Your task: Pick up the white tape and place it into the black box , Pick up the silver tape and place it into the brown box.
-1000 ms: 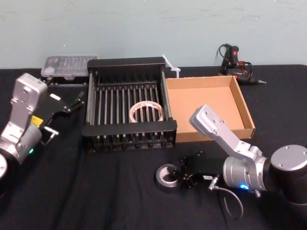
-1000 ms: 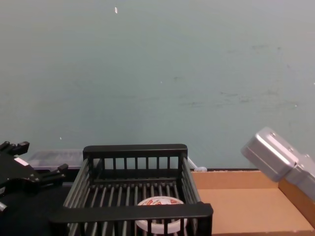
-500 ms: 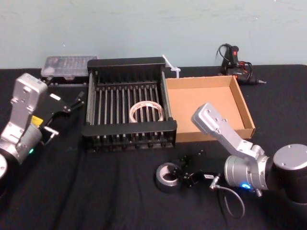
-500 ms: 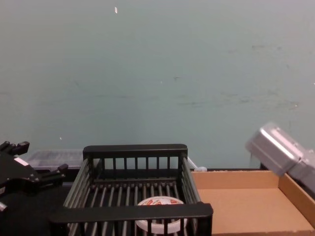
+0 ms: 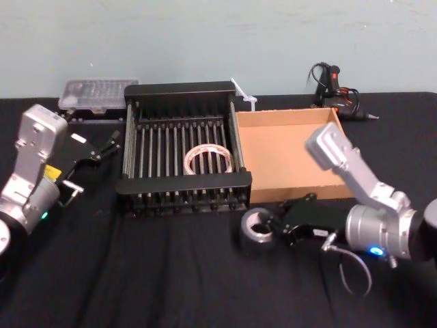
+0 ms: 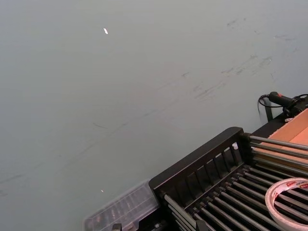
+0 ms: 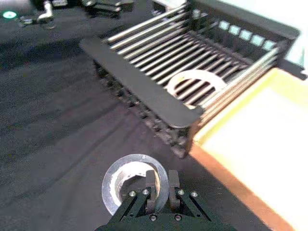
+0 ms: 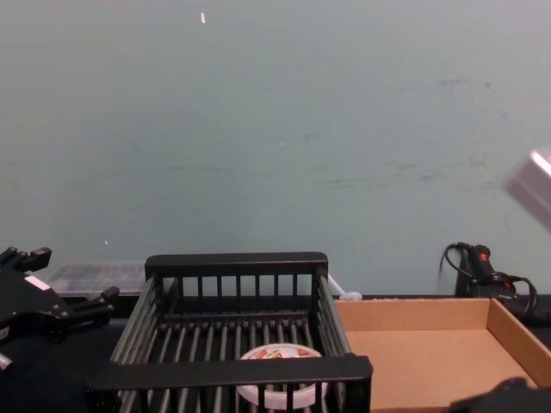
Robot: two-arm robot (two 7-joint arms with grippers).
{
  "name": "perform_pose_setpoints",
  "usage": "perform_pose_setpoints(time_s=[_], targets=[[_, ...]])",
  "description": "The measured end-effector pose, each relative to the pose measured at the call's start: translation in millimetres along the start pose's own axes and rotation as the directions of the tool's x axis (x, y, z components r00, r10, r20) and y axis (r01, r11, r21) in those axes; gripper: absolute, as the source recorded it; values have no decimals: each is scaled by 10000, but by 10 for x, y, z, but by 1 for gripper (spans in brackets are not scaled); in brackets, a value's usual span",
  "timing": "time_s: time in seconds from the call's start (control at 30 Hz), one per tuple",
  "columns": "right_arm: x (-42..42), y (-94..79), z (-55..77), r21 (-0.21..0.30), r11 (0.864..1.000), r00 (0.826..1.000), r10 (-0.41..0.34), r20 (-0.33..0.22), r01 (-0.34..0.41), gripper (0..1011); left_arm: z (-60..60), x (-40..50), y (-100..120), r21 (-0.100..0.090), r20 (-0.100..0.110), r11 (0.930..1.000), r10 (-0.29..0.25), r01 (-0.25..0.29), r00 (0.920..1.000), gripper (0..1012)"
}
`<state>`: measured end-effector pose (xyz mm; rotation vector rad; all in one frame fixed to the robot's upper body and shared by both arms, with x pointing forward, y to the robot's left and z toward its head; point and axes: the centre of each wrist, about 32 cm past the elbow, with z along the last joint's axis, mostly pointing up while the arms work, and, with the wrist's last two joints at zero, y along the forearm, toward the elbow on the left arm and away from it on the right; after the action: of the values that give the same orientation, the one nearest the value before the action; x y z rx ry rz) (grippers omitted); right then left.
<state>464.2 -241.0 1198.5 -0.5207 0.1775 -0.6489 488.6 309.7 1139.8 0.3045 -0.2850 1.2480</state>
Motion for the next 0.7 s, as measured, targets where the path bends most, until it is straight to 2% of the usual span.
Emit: perform_pose_setpoints(time_s=[0.1,0.3,0.53,0.7], targets=[[26,-35,9,65,9998,9998,-211,-28,211,162,0,0,0,0,0,10000,-1,1,10000,1001],[132,-95,39,233,9949,9951,-974,-175,978,162,0,0,0,-1,0,10000,0,0,10000,1001],[290,-101,82,344,9811,9808,-1884,-506,1903,162,0,0,0,1,0,10000,-1,1,10000,1001],[435,-56,124,339,9643,9626,-2595,-772,2627,162,0,0,0,0,0,10000,0,0,10000,1001]])
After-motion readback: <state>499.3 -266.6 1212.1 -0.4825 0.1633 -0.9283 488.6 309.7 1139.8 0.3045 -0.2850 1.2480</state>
